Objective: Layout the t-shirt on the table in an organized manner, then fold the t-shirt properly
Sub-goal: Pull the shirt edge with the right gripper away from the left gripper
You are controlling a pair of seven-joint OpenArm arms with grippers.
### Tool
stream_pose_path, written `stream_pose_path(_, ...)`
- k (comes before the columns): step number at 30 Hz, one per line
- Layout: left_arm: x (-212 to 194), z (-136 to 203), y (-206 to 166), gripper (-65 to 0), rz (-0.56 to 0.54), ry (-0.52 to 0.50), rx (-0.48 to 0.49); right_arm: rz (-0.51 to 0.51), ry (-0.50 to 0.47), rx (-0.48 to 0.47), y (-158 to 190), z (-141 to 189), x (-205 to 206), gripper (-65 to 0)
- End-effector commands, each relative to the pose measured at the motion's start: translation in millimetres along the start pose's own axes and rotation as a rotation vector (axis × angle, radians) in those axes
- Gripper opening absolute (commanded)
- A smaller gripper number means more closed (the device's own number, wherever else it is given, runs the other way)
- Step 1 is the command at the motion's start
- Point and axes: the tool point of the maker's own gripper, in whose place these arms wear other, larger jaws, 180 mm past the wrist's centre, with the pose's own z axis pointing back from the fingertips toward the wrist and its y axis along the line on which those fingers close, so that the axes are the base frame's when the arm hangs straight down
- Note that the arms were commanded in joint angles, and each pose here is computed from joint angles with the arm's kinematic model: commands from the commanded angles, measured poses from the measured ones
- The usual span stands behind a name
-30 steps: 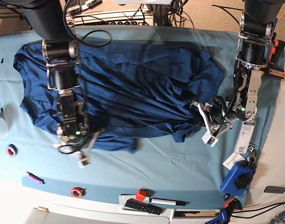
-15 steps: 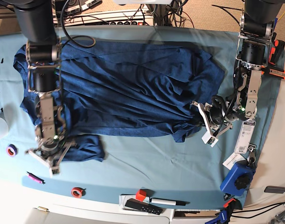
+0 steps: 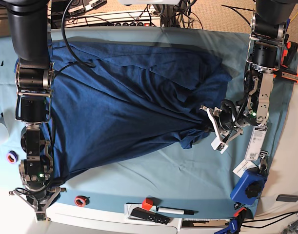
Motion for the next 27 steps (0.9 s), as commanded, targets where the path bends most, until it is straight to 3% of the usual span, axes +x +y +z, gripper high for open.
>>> stream_pose_path(1, 23, 6, 5, -65.0, -0.015, -0.062, 0.006, -0.005, -0.071, -0.040, -20, 3, 27, -53.8)
stream_pose_path(3, 23, 6, 5, -65.0, -0.015, -0.063, 0.006, 0.003, -0.063, -0.033, -18, 3, 23, -40.9)
stream_pose_path(4, 23, 6, 5, -65.0, -0.015, -0.062, 0.005, 0.012, -0.058, -0.038, -18, 3, 22, -38.1)
stream_pose_path(10, 23, 6, 5, -65.0, -0.015, -0.061, 0.006, 0.030, -0.037, -0.113, -31, 3, 17, -37.7)
stream_pose_path(18, 36, 8, 9, -65.0, -0.012, -0.098, 0.023, 0.025, 0.111, -0.168, -50, 6, -15, -37.8)
stream_pose_path(22, 51, 11, 22, -65.0, -0.021, -0.114, 0.080, -0.041, 0.206, -0.156, -62, 8, -46, -37.8)
stream_pose_path(27, 60, 13, 27, -65.0, -0.028, -0.127, 0.102, -0.082, 0.318, -0.097, -59, 15, -112, -38.0)
